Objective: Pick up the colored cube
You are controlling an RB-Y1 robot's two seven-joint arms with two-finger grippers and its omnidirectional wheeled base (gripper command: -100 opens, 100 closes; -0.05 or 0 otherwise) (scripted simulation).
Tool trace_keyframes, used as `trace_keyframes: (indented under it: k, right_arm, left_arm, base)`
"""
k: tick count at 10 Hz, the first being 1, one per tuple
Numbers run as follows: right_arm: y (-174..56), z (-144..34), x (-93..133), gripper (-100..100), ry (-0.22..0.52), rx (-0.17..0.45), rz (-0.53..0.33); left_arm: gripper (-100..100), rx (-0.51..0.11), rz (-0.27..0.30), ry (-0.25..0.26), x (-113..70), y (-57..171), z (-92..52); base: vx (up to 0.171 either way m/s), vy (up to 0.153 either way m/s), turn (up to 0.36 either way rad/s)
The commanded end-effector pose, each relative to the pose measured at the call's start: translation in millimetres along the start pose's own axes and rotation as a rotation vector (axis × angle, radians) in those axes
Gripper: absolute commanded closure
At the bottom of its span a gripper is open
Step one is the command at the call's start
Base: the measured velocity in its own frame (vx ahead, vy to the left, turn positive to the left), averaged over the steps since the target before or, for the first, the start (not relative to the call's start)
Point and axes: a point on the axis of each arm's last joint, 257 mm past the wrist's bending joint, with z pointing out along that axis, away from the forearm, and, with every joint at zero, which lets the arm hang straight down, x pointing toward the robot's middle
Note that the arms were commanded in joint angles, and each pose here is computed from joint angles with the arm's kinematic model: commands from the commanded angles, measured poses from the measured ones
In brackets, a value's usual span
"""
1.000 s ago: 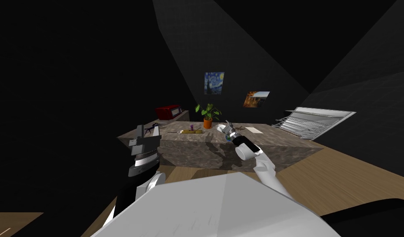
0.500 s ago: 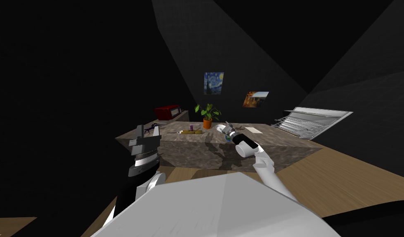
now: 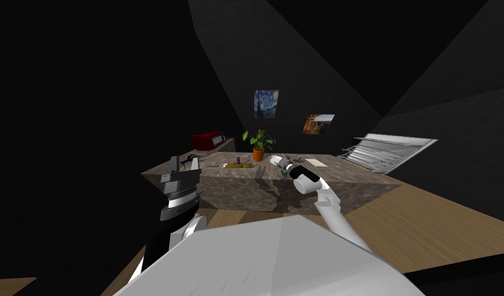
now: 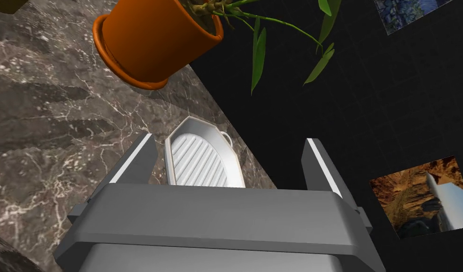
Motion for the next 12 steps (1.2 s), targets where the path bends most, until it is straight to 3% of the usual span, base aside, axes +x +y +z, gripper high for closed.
trace_keyframes:
  k: [1, 9, 10, 12]
  right_arm:
    - [1, 3.3, -6, -100, -0.028, 0.02, 0.054]
    - [-21, 4.8, -42, -100, -0.175, 0.126, 0.191]
    - [-20, 7.0, -47, -100, -0.2, 0.132, 0.249]
    - [-28, 4.1, -55, -100, -0.235, 0.159, 0.257]
  left_arm:
    - [0, 0.0, 0.0, 0.0, 0.0, 0, 0.0]
    - [0, 0.0, 0.0, 0.0, 0.0, 0, 0.0]
    - [0, 0.0, 0.0, 0.0, 0.0, 0, 0.0]
    - [0, 0.0, 0.0, 0.0, 0.0, 0, 0.0]
  base:
    - [0.018, -0.009, -0.028]
    - [0.018, -0.012, -0.014]
    - [0.024, -0.022, -0.039]
    - [0.018, -0.013, -0.005]
